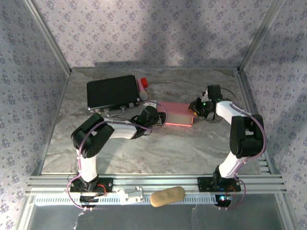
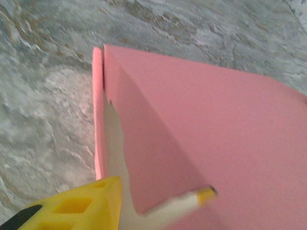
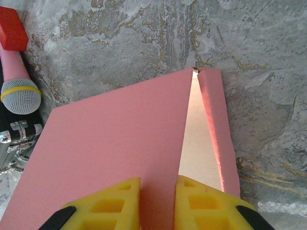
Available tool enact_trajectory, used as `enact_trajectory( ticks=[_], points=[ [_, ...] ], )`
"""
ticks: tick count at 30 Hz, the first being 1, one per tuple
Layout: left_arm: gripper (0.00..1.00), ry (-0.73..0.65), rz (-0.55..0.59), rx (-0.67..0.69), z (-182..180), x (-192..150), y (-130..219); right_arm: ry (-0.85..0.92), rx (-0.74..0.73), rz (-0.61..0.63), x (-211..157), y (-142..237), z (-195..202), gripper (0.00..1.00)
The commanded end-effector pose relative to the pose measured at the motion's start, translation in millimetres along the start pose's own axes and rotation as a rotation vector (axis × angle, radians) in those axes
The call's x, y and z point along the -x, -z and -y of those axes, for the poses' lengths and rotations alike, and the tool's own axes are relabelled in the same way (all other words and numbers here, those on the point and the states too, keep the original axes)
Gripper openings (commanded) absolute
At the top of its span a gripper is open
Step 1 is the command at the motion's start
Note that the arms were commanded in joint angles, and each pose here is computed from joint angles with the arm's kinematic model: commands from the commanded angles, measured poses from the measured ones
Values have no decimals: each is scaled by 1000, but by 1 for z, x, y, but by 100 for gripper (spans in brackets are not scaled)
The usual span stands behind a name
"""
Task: Fold the paper box
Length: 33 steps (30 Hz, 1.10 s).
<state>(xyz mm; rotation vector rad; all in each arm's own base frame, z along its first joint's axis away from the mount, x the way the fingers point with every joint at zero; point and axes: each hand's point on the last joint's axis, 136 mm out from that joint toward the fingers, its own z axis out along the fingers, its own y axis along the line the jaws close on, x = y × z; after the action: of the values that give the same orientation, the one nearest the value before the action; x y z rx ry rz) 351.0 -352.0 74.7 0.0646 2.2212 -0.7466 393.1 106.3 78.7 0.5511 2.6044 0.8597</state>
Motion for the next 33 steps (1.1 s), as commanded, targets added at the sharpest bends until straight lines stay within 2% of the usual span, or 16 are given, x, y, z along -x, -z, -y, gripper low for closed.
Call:
enact_trajectory(
  ticks=[1,8,10,18,22,26,29,33],
  points=[
    [45,63,-75,-66,21,-1,19,38,-78,-6,-7,1,14,20],
    [47,95,-254,-89,22,-42,35,35,-81,-8,-8,-2,14,20],
    [51,101,-290,-101,25,-50,42,36,-85,-7,-8,-2,13,20],
    [55,149,-357,-126,23,-71,88,44,-89,-8,-7,1,12,20],
    [58,161,-339,-165,33,-53,123,50,-88,-7,-7,2,11,20],
    [60,163,-290,-166,38,-9,145,56,-87,-11,-8,2,11,19],
    [61,201,-299,-181,32,25,135,62,-93,-13,-8,2,11,20],
    [58,251,-345,-170,14,47,93,69,-94,-16,-8,2,11,20]
  ],
)
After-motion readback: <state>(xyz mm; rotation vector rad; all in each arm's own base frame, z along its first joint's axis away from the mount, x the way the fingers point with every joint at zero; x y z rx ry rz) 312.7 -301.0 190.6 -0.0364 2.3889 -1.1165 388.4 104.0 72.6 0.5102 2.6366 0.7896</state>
